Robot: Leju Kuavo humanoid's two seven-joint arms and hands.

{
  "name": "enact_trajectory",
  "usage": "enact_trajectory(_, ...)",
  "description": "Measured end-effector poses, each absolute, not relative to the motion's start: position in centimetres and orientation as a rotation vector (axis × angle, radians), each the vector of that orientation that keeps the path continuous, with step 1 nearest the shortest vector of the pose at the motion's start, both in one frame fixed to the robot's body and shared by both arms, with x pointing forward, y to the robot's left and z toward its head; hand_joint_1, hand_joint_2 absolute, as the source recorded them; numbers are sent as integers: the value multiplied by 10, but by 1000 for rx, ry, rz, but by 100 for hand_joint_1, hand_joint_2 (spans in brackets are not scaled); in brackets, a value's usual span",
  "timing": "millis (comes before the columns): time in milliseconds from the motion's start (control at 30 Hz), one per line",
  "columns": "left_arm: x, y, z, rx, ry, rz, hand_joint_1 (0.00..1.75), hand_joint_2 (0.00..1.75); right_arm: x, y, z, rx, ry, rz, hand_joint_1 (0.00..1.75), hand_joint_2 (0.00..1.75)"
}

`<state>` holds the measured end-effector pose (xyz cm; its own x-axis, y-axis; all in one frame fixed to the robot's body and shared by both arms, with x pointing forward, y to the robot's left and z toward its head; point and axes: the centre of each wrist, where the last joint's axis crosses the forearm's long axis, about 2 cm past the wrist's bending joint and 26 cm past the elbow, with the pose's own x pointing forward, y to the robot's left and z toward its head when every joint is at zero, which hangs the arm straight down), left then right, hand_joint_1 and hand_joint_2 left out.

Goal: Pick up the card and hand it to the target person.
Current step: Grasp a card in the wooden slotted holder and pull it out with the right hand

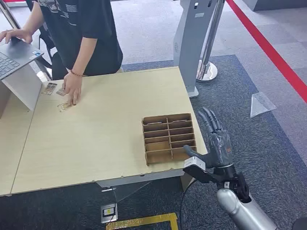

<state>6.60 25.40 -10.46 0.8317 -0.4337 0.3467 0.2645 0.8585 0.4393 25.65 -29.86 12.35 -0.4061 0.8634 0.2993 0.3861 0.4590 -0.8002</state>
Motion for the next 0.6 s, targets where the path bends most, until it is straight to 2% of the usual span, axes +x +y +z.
enact_trajectory(367, 66, 254, -105, 390, -444, -378, 0, 175, 256, -298, 123, -1040, -1988, 851, 0, 175)
enact_trajectory(600, 66, 254, -105, 389, -441, -381, 0, 175, 262, -296, 123, -1163, -1852, 1063, 0, 175)
